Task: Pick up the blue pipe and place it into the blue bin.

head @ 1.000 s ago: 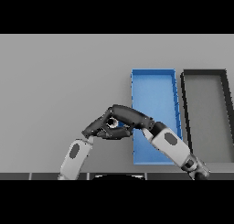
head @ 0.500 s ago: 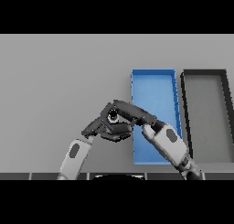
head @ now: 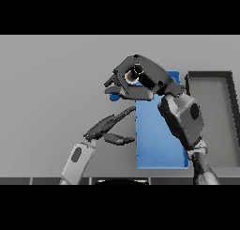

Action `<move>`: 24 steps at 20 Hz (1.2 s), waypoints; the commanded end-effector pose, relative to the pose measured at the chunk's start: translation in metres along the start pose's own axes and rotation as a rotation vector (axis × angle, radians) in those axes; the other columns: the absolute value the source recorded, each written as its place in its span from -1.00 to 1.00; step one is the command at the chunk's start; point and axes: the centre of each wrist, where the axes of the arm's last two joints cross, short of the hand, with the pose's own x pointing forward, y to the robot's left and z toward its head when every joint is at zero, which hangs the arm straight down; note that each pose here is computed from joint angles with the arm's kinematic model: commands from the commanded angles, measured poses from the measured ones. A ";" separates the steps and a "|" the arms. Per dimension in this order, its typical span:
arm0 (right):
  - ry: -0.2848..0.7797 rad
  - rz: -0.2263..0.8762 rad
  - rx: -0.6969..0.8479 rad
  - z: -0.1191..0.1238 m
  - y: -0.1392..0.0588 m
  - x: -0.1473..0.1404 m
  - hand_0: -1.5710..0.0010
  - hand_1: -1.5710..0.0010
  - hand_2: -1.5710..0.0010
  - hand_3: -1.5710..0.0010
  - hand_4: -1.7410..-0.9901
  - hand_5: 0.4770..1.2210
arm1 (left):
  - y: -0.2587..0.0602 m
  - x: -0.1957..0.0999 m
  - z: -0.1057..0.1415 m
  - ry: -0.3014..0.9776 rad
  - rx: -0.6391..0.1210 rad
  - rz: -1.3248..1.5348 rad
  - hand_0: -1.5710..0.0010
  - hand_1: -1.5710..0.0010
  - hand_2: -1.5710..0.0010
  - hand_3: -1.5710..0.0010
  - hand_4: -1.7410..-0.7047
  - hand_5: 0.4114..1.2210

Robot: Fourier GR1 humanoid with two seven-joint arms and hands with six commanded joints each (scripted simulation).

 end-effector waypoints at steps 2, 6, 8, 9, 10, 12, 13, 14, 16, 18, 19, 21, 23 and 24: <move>0.018 0.045 -0.090 0.002 -0.023 0.007 -1.00 -1.00 -1.00 -1.00 -1.00 1.00 | 0.004 -0.001 0.002 -0.008 0.011 -0.008 1.00 1.00 1.00 1.00 0.64 -0.96; 0.102 0.073 -0.262 0.016 -0.071 0.001 -1.00 -1.00 -1.00 -1.00 -1.00 1.00 | 0.004 -0.002 -0.002 -0.009 0.005 -0.015 1.00 1.00 1.00 1.00 0.65 -1.00; 0.166 0.100 -0.330 0.030 -0.092 -0.009 -1.00 -1.00 -1.00 -1.00 -1.00 1.00 | 0.005 0.000 -0.002 -0.014 0.010 -0.031 1.00 1.00 1.00 1.00 0.67 -1.00; 0.192 0.083 -0.354 0.039 -0.097 -0.018 -1.00 -1.00 -1.00 -1.00 -1.00 1.00 | 0.006 -0.001 0.002 -0.018 0.008 -0.035 1.00 1.00 1.00 1.00 0.67 -1.00; 0.218 0.069 -0.396 0.049 -0.102 -0.025 -1.00 -1.00 -1.00 -1.00 -1.00 1.00 | 0.005 -0.002 0.003 -0.019 0.011 -0.035 1.00 1.00 1.00 1.00 0.68 -0.99; 0.280 0.045 -0.438 0.071 -0.104 -0.045 -1.00 -1.00 -1.00 -1.00 -1.00 1.00 | 0.003 -0.002 0.001 -0.014 0.009 -0.032 1.00 1.00 1.00 1.00 0.69 -0.98; 0.314 0.043 -0.455 0.085 -0.106 -0.049 -1.00 -1.00 -1.00 -1.00 -1.00 1.00 | 0.005 -0.001 0.002 -0.014 0.014 -0.037 1.00 1.00 1.00 1.00 0.69 -0.98; 0.346 0.036 -0.474 0.095 -0.105 -0.058 -1.00 -1.00 -1.00 -1.00 -1.00 1.00 | 0.002 0.000 0.001 -0.021 0.011 -0.032 1.00 1.00 1.00 1.00 0.69 -0.98; 0.411 0.027 -0.491 0.112 -0.099 -0.077 -1.00 -1.00 -1.00 -1.00 -1.00 1.00 | -0.001 -0.003 0.005 -0.020 0.005 -0.011 1.00 1.00 1.00 1.00 0.67 -0.97; 0.485 0.001 -0.548 0.135 -0.095 -0.096 -1.00 -1.00 -1.00 -1.00 -1.00 1.00 | -0.003 -0.001 0.006 -0.020 0.004 -0.003 1.00 1.00 1.00 1.00 0.67 -0.97; 0.514 -0.010 -0.581 0.141 -0.094 -0.100 -1.00 -1.00 -1.00 -1.00 -1.00 1.00 | -0.001 -0.001 0.004 -0.005 0.005 -0.003 1.00 1.00 1.00 1.00 0.66 -0.97; 0.589 -0.014 -0.626 0.156 -0.088 -0.111 -1.00 -1.00 -1.00 -1.00 -1.00 1.00 | 0.000 -0.005 0.009 -0.007 0.011 -0.009 1.00 1.00 1.00 1.00 0.66 -0.96; 0.674 -0.017 -0.667 0.163 -0.075 -0.122 -1.00 -1.00 -1.00 -1.00 -1.00 1.00 | -0.002 -0.004 0.011 -0.014 0.003 -0.002 1.00 1.00 1.00 1.00 0.65 -0.97; 0.710 -0.015 -0.689 0.169 -0.070 -0.127 -1.00 -1.00 -1.00 -0.92 -1.00 1.00 | -0.003 -0.002 0.010 -0.022 0.008 -0.004 1.00 1.00 1.00 1.00 0.65 -0.97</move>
